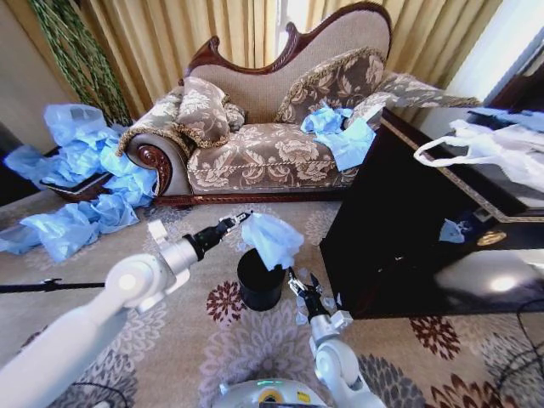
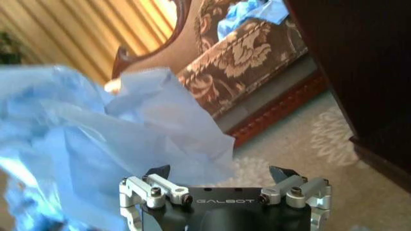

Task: Place a garbage bag over the trash bin.

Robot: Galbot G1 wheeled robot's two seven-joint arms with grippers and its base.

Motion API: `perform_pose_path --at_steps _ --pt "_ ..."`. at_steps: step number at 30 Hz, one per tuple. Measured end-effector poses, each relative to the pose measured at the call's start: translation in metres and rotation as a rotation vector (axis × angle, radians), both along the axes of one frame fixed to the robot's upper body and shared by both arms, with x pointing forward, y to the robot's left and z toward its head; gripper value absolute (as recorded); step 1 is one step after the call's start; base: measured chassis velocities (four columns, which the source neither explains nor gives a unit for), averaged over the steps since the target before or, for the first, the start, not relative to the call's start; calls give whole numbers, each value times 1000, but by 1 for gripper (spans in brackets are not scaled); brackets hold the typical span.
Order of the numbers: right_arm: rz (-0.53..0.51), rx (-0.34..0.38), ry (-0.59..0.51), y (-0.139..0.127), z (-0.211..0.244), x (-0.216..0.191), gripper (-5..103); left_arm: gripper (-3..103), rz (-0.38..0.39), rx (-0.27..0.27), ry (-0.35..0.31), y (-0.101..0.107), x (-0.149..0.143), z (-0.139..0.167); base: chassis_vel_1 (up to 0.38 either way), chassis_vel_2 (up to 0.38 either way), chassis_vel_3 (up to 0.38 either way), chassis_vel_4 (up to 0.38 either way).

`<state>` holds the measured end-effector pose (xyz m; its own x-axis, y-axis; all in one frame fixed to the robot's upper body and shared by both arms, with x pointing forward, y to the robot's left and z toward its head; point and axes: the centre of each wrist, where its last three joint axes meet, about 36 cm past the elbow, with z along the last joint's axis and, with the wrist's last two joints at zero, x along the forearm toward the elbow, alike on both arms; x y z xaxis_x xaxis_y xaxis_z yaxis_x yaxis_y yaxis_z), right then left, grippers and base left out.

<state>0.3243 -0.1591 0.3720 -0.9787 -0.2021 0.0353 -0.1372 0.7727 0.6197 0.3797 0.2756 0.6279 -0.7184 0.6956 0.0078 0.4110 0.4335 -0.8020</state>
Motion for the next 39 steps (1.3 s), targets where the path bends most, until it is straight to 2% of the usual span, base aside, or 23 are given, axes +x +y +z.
perform_pose_path --at_steps 2,6,11,15,21,25,29,33,39 --pt "2 40 -8 -9 9 1 100 0 -21 15 -7 0 -4 6 0 0 0 0" --pt "-10 73 -21 -28 20 5 100 0 -36 30 -15 1 -13 10 0 0 0 0" --pt "40 86 -1 -37 26 9 100 0 -43 22 -23 -1 -20 12 0 0 0 0" --pt "142 109 13 -13 26 5 100 0 -45 19 -27 -2 -23 13 0 0 0 0" --pt "223 159 15 17 32 -4 100 0 -38 22 -28 -4 -23 10 0 0 0 0" --pt "264 185 12 24 38 -8 100 0 -40 29 -29 -5 -23 9 0 0 0 0" --pt "323 252 27 30 50 -18 100 0 -44 25 -37 -6 -23 11 0 0 0 0" --pt "371 276 25 40 53 -21 100 0 -51 23 -44 -6 -24 15 0 0 0 0" --pt "374 274 15 49 48 -4 100 0 -64 19 -58 -4 -27 21 0 0 0 0"
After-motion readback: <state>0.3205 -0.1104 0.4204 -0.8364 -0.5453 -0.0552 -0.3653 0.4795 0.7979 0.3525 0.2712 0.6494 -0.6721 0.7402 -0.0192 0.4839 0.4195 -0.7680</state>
